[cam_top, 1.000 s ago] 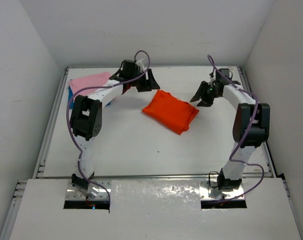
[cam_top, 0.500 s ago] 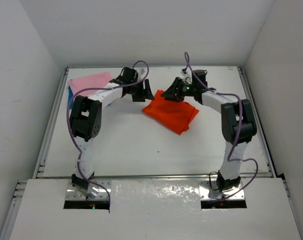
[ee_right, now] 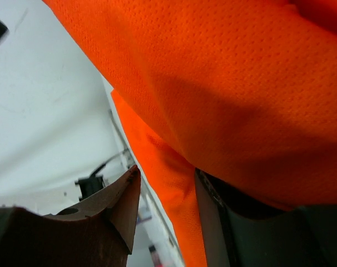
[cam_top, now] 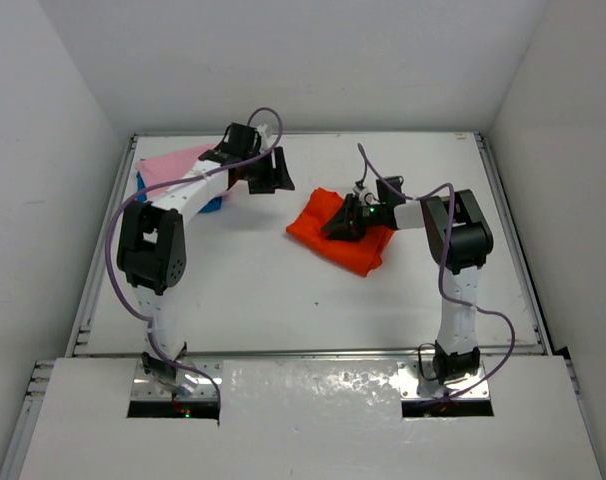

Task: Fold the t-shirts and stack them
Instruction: Smooth out wrinkles on the folded tshirt

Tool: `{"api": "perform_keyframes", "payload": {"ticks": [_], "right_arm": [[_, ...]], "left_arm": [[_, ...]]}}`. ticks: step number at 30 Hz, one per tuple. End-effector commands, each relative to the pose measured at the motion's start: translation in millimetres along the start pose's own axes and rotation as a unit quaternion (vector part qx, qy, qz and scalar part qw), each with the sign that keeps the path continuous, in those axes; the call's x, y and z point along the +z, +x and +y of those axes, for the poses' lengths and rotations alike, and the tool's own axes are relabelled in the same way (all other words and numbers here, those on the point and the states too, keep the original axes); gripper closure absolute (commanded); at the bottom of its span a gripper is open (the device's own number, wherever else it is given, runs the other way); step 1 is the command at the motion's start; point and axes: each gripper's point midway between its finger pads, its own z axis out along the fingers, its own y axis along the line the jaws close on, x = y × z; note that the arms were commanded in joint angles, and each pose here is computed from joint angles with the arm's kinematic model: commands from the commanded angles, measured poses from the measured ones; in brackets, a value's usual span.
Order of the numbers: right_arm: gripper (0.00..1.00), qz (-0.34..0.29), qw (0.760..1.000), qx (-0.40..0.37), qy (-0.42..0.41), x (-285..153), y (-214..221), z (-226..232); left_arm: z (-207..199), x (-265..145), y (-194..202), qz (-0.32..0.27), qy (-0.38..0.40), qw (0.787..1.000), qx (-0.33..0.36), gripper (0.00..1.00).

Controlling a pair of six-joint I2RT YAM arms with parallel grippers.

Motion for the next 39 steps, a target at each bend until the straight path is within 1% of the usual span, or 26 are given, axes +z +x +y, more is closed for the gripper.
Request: {"api": "perform_keyframes", "payload": {"ticks": [1,2,3,4,5,7,11,13,15,16,18,20,21,22,23,24,25,26,28,30,32,34,37,39], "right_arm": [[0.54,0.058,0.997,-0.048,-0.022,-7,28,2],[0.54,0.072,0.996,-0.050,-0.013,-10,35,-3],[0.54,0.113,0.992,-0.045,0.014,-19,59,-18],[0.54,0.120,0.991,-0.056,0.035,-24,63,-25],[0.54,0.124,0.990,-0.051,0.044,-27,73,-32],[0.54,0.120,0.991,-0.048,0.029,-32,85,-27],[0.54,0.137,0.987,-0.064,0.047,-44,100,-28],[0.54,0.130,0.988,-0.081,0.039,-47,97,-18],[0.53,0.121,0.986,-0.112,0.025,-53,86,7],[0.53,0.114,0.985,-0.126,0.026,-56,80,17],[0.52,0.086,0.984,-0.157,0.026,-66,61,48],[0.53,0.060,0.985,-0.159,0.024,-72,48,71],[0.54,0.040,0.985,-0.168,0.026,-78,44,83],[0.61,0.023,0.986,-0.161,0.031,-82,40,87],[0.65,0.004,0.991,-0.134,0.030,-83,40,86],[0.71,-0.017,0.990,-0.135,0.026,-90,40,96],[0.81,-0.027,0.994,-0.101,0.042,-93,49,79],[0.85,-0.049,0.995,-0.079,0.036,-94,47,80],[0.92,-0.068,0.994,-0.050,0.066,-102,62,61],[0.94,-0.075,0.994,-0.052,0.061,-104,69,59],[0.94,-0.067,0.994,-0.053,0.071,-107,83,51],[0.93,-0.052,0.992,-0.062,0.099,-113,91,42],[0.93,-0.053,0.988,-0.074,0.122,-119,92,35],[0.93,-0.058,0.987,-0.059,0.135,-123,90,21]], "left_arm": [[-20,-22,-30,-0.040,0.018,0.999,0.017,0.42],[-20,-22,-31,-0.040,0.017,0.999,0.017,0.42],[-20,-23,-31,-0.040,0.017,0.999,0.018,0.42],[-21,-24,-32,-0.041,0.018,0.999,0.019,0.42],[-22,-25,-32,-0.041,0.019,0.999,0.020,0.42],[-24,-26,-31,-0.040,0.024,0.999,0.020,0.42],[-28,-30,-27,-0.037,0.036,0.998,0.025,0.42],[-36,-33,-18,-0.026,0.062,0.997,0.028,0.42],[-46,-34,-15,-0.026,0.087,0.995,0.032,0.42],[-52,-35,-5,-0.016,0.106,0.994,0.035,0.42],[-65,-34,5,-0.009,0.129,0.990,0.056,0.43],[-75,-31,17,0.007,0.151,0.986,0.076,0.44],[-88,-30,30,0.027,0.176,0.980,0.087,0.46],[-91,-25,39,0.041,0.186,0.978,0.091,0.49],[-99,-23,49,0.053,0.197,0.973,0.104,0.57],[-104,-23,55,0.059,0.207,0.971,0.108,0.61],[-106,-21,60,0.058,0.215,0.968,0.113,0.70],[-111,-20,65,0.060,0.225,0.966,0.111,0.73],[-107,-11,74,0.066,0.231,0.965,0.103,0.78],[-99,3,82,0.079,0.225,0.967,0.091,0.80],[-95,11,82,0.081,0.221,0.968,0.090,0.82],[-87,22,82,0.081,0.204,0.972,0.088,0.83],[-74,39,85,0.082,0.181,0.976,0.091,0.83],[-62,56,88,0.088,0.164,0.979,0.085,0.83]]}}
